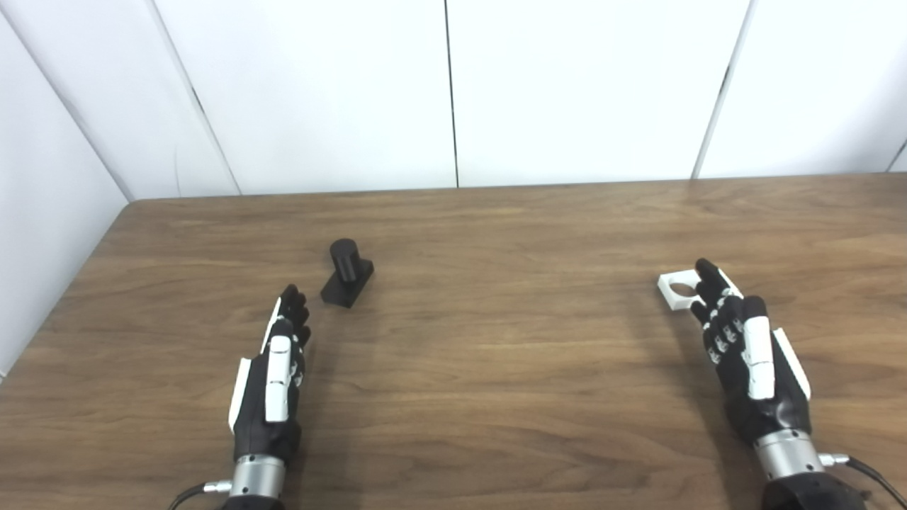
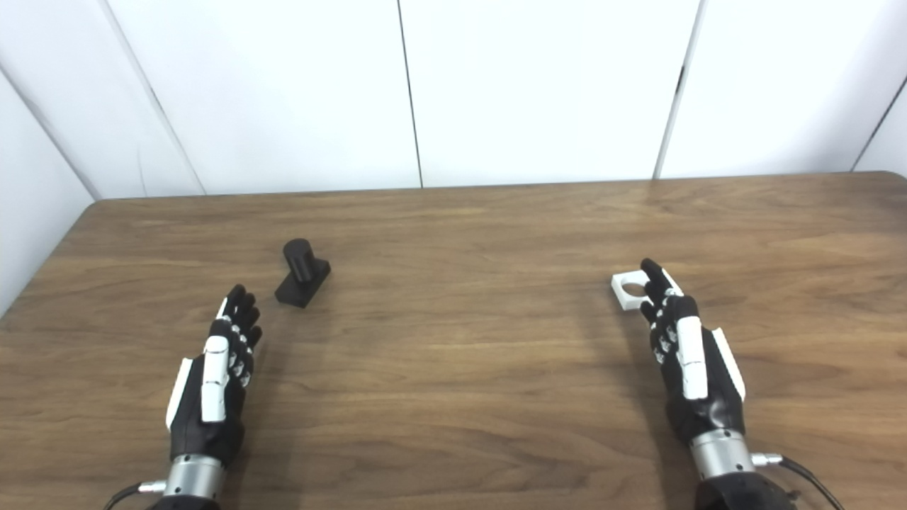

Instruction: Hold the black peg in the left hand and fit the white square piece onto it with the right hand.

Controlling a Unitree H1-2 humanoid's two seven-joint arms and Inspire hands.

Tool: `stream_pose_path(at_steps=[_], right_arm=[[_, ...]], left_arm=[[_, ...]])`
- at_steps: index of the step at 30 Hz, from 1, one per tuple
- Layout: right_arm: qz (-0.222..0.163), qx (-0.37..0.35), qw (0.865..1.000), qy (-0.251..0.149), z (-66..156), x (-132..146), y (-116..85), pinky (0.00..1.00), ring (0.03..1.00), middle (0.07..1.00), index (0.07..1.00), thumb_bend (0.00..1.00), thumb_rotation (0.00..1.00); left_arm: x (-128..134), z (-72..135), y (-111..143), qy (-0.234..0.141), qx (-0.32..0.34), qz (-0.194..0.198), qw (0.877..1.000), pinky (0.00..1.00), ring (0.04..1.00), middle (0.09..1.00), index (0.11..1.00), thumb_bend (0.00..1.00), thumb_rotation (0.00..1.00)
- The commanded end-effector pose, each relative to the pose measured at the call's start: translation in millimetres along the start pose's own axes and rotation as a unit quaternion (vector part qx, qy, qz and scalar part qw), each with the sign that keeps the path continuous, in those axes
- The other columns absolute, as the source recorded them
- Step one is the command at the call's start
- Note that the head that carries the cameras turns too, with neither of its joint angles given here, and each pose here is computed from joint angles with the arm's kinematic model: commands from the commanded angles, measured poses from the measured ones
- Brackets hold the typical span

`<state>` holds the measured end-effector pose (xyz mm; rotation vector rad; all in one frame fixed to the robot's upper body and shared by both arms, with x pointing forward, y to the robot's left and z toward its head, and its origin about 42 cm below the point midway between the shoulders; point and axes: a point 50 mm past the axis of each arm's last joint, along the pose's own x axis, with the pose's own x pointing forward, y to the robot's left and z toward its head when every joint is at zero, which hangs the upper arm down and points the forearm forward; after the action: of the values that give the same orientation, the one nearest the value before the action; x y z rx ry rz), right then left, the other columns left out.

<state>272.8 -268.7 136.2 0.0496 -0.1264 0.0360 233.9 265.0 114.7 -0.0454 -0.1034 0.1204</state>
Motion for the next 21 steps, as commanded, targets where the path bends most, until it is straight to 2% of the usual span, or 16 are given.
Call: stream_pose_path(at_steps=[1,14,16,21], right_arm=[[0.001,0.008,1.000,-0.023,3.3,1.0,3.8,1.00,1.000,0.989,0.917,0.61,1.00],[0.003,0.008,1.000,-0.018,3.1,-2.1,3.3,1.00,1.000,0.997,0.925,0.60,1.00],[0.003,0.007,1.000,-0.018,2.9,-2.2,3.3,1.00,1.000,0.998,0.929,0.60,1.00],[0.001,0.010,1.000,-0.018,1.6,-1.7,3.2,1.00,1.000,0.993,0.926,0.62,0.99]], left_arm=[[-10.4,4.7,4.5,-0.007,0.011,0.001,1.000,1.00,1.000,1.000,1.000,0.48,1.00],[-10.6,8.1,2.6,-0.002,0.023,0.004,1.000,1.00,1.000,1.000,1.000,0.46,1.00],[-9.7,9.1,2.5,-0.002,0.036,0.010,0.999,1.00,1.000,1.000,1.000,0.48,0.98],[-3.0,14.4,2.8,-0.013,0.088,0.023,0.996,1.00,1.000,1.000,1.000,0.51,0.87]])
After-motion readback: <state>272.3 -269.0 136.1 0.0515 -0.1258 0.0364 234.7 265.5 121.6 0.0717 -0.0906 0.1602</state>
